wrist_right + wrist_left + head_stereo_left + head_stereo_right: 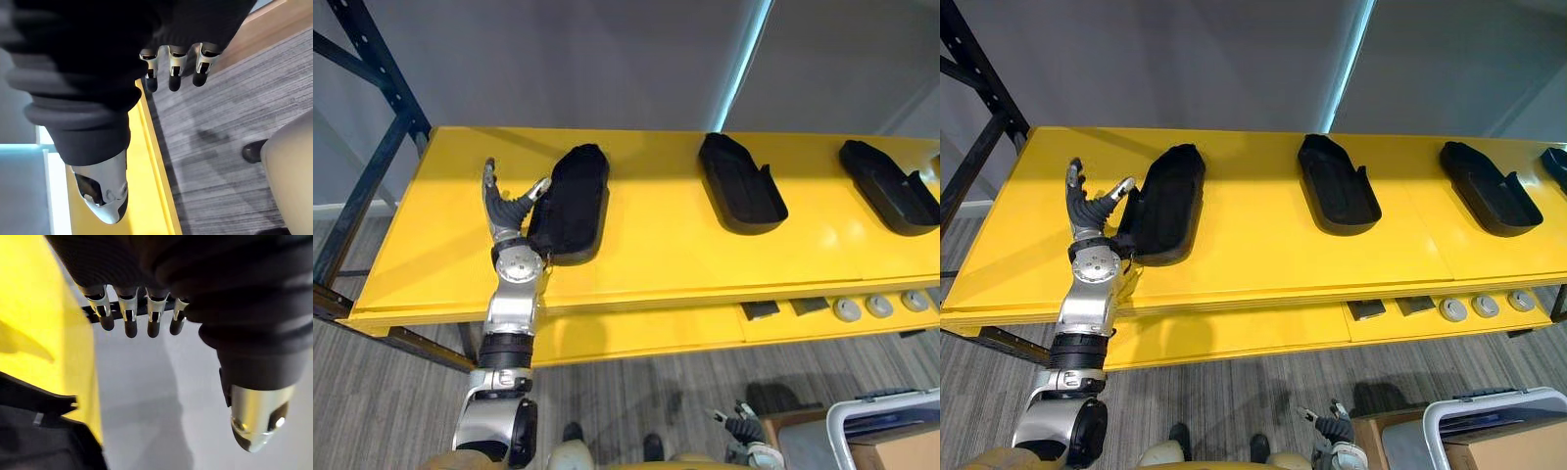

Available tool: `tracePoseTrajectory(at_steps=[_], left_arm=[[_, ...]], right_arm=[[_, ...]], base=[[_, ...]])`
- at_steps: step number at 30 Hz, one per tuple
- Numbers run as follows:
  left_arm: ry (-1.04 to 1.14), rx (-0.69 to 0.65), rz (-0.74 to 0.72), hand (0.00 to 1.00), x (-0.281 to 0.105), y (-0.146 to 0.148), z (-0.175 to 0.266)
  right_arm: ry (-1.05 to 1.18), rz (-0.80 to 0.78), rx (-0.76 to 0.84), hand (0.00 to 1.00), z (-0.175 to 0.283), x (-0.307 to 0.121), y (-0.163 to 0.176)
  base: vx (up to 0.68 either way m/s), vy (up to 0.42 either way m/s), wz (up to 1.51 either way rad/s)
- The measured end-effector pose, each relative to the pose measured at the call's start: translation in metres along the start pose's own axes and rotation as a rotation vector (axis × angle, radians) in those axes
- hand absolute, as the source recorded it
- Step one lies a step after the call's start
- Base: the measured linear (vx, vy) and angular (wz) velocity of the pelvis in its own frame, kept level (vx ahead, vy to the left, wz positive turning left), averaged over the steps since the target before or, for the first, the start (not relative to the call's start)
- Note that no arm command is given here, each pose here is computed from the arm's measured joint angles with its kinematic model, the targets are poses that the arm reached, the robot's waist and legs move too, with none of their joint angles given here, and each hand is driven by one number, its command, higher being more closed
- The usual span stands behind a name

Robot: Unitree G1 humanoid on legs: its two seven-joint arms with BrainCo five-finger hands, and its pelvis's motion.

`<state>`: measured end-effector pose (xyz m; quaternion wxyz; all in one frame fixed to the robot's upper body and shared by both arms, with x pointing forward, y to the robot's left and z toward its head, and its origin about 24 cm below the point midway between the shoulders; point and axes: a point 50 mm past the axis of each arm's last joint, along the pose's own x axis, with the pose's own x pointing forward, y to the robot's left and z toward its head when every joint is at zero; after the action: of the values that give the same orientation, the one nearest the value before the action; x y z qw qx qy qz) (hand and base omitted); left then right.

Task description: Walk over and take plastic housings, then place them on the shelf

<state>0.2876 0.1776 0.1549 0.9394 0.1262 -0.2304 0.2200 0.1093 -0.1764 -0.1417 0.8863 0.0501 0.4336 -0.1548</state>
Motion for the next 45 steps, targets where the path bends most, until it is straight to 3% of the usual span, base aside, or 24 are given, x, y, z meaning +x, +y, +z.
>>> tracePoseTrajectory(at_steps=[1, 2, 9, 18, 27, 45], left_arm=[[-0.008, -0.002, -0.007, 0.00, -0.010, 0.000, 0.002], [-0.007, -0.002, -0.015, 1.00, -0.020, 0.000, 0.002], [0.043, 0.106, -0.097, 1.00, -0.082, 0.016, -0.008], [0.220, 0.113, -0.231, 1.00, -0.113, 0.007, -0.035], [0.257, 0.170, -0.301, 1.00, -0.117, -0.008, -0.048], [0.213, 0.312, -0.375, 1.00, -0.082, -0.043, -0.060]], right_arm=[[-0.004, -0.001, 0.001, 0.00, 0.000, 0.000, 0.000], [-0.009, -0.002, 0.002, 0.00, 0.001, 0.000, 0.000], [-0.004, -0.004, -0.001, 0.00, -0.003, -0.001, -0.001], [-0.003, -0.001, -0.005, 0.00, -0.003, -0.001, 0.000], [-0.001, -0.004, -0.006, 0.00, -0.004, -0.002, -0.001], [-0.013, -0.008, -0.039, 0.00, -0.001, -0.001, -0.002]], base=[[0.01, -0.006, 0.11], [0.00, -0.008, 0.16], [-0.02, -0.007, 0.15], [0.01, 0.005, 0.05], [-0.01, 0.007, -0.04], [0.03, 0.004, -0.07]])
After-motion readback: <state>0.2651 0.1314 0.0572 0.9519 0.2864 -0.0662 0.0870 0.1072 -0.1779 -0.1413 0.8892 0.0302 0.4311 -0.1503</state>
